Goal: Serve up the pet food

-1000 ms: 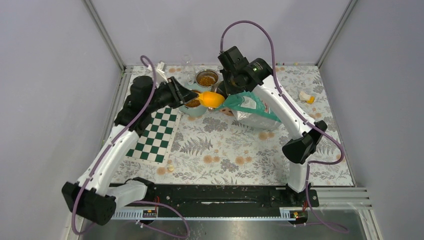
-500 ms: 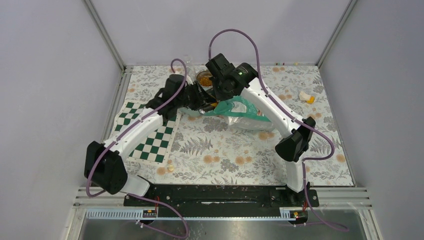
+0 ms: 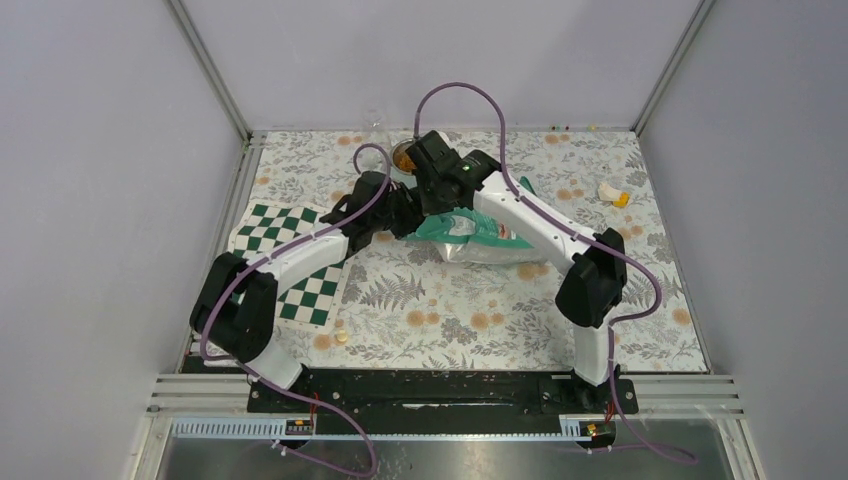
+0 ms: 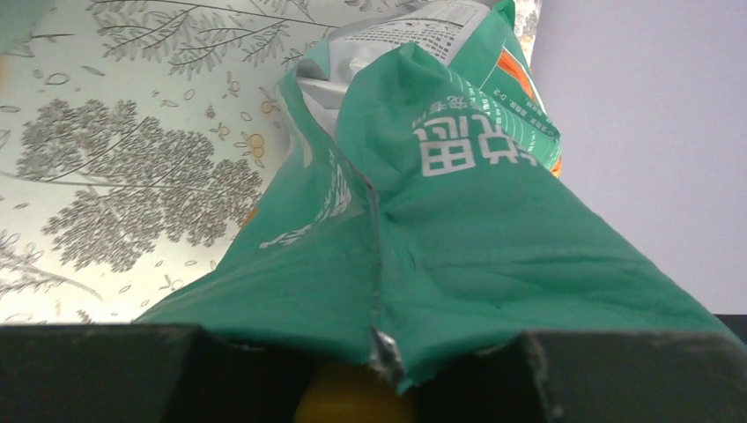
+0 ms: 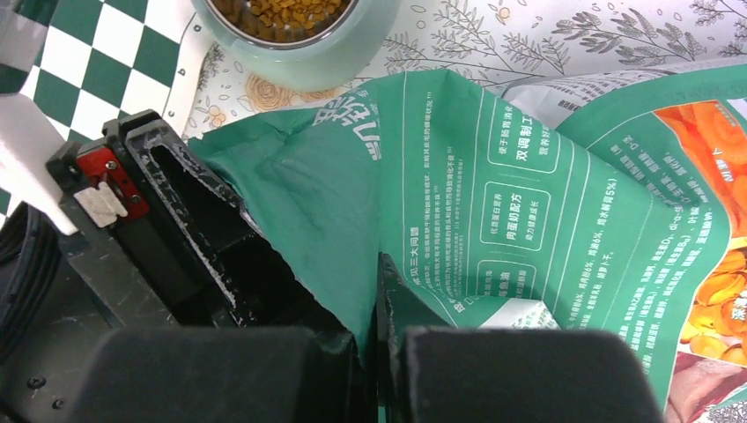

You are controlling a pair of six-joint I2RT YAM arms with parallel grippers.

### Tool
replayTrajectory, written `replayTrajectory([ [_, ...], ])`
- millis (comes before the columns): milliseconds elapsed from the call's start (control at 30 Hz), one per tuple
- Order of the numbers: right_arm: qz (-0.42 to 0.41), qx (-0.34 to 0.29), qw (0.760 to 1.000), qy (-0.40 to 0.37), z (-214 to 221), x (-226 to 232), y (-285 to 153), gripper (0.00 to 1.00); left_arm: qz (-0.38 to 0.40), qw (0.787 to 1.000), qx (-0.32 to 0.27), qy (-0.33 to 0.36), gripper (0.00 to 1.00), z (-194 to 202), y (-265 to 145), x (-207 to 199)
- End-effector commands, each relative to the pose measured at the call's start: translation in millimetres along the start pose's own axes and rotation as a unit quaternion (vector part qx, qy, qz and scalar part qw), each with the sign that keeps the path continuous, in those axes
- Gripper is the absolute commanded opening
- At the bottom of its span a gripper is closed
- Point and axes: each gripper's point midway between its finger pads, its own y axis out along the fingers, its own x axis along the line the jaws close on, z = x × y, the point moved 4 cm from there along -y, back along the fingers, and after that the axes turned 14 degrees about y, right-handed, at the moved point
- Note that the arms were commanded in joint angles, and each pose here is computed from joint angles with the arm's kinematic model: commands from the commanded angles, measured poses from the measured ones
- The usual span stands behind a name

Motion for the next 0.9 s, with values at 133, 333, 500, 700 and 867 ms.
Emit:
replayTrajectory([
  [133, -0.081, -0.034, 0.995, 0.056, -27, -4, -47, 0.00, 0.194, 0.979, -0.041, 0.041, 0.00, -17, 7, -44],
  [333, -0.126, -0.020, 0.989, 0.077, -38, -10, -62, 0.00, 0.324, 0.944, -0.025, 0.046, 0.00, -11, -2, -66],
  [500, -0.141, -0.022, 0.985, 0.099, -51, -23, -70, 0.00, 0.338, 0.940, -0.041, 0.034, 0.00, -24, -15, -73],
  [700, -0.134, -0.045, 0.982, 0.129, -69, -49, -82, 0.00, 0.339, 0.938, -0.066, 0.031, 0.00, -43, -43, -75],
  [867, -0.131, -0.067, 0.979, 0.140, -81, -65, -94, 0.00, 0.332, 0.939, -0.082, 0.020, 0.00, -54, -60, -71],
])
